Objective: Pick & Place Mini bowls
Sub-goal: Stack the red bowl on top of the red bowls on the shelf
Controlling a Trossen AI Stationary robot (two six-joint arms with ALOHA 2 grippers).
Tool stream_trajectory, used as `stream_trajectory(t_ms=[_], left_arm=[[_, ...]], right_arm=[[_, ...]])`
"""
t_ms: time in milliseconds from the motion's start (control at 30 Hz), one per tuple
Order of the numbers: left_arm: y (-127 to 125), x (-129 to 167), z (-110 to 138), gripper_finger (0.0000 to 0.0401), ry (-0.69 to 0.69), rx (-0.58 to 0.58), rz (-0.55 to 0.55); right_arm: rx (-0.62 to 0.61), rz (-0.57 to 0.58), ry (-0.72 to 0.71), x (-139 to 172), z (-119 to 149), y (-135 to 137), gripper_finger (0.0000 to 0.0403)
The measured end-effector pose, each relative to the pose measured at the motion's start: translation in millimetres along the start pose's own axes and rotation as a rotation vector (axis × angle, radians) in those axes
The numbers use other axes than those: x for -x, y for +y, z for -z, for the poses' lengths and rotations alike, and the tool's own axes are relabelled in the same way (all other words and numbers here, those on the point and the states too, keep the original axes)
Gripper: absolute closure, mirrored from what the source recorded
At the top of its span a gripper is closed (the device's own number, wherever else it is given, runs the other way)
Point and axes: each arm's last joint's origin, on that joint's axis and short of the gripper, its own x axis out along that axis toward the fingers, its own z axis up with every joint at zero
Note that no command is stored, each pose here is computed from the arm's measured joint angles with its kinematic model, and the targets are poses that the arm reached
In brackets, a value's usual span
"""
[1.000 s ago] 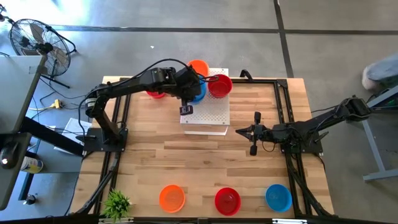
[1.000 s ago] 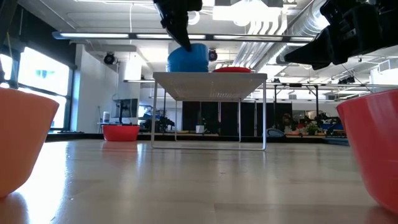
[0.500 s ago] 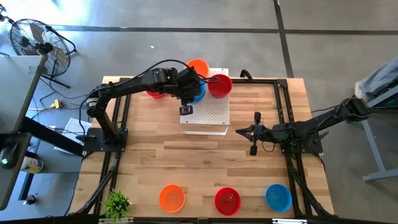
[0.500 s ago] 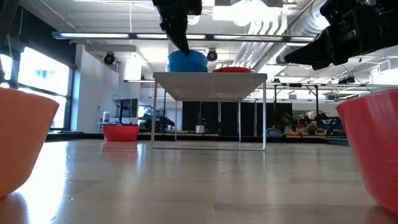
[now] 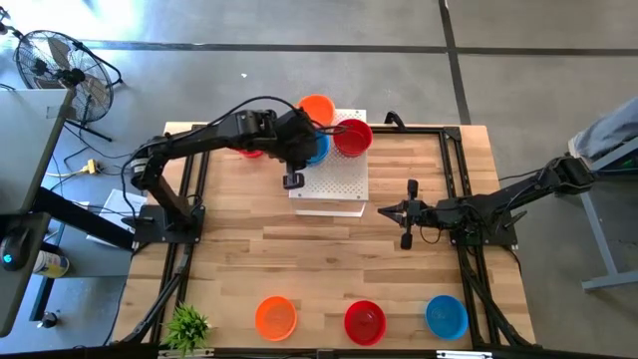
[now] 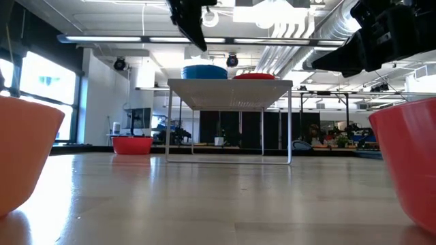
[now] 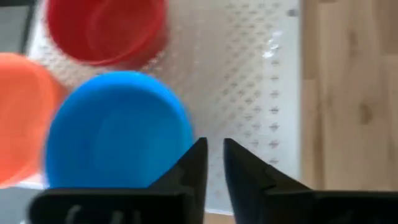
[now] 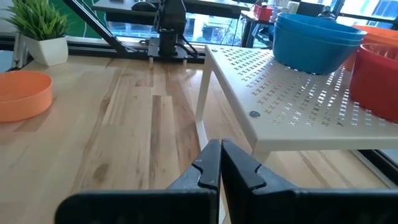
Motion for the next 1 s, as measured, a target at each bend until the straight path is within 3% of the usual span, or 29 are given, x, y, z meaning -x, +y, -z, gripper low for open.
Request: stream_trajectory(t_ms=[100, 167, 233, 333, 733, 1000], left_arm=[[-5, 5, 11, 0.0392, -0.027, -0.008, 0.043], [-11, 6, 12, 0.0393, -0.119, -0.022, 0.049], [-15, 7, 29, 0.0389, -0.107, -0.023, 0.057], [-23, 9, 39, 0.0393, -0.256, -0.035, 0.049], [-46, -3, 137, 0.0399, -0.616, 0.065, -0.015], [-58, -29, 185, 0.0398, -0.838, 0.125, -0.037]], right_arm=[[-0.012, -0.009, 0.001, 0, 0, 0, 0.0402], [-0.023, -0.019, 0.008, 0, 1, 1, 0.0402], [-0.03, -0.023, 0.019, 0, 2, 1, 0.0402], [-0.049, -0.021, 0.038, 0, 4, 1, 0.0402], [-0.139, 0.039, 0.046, -1, 5, 0, 0.0402], [-0.192, 0.034, 0.117, -2, -27, 7, 0.0376]])
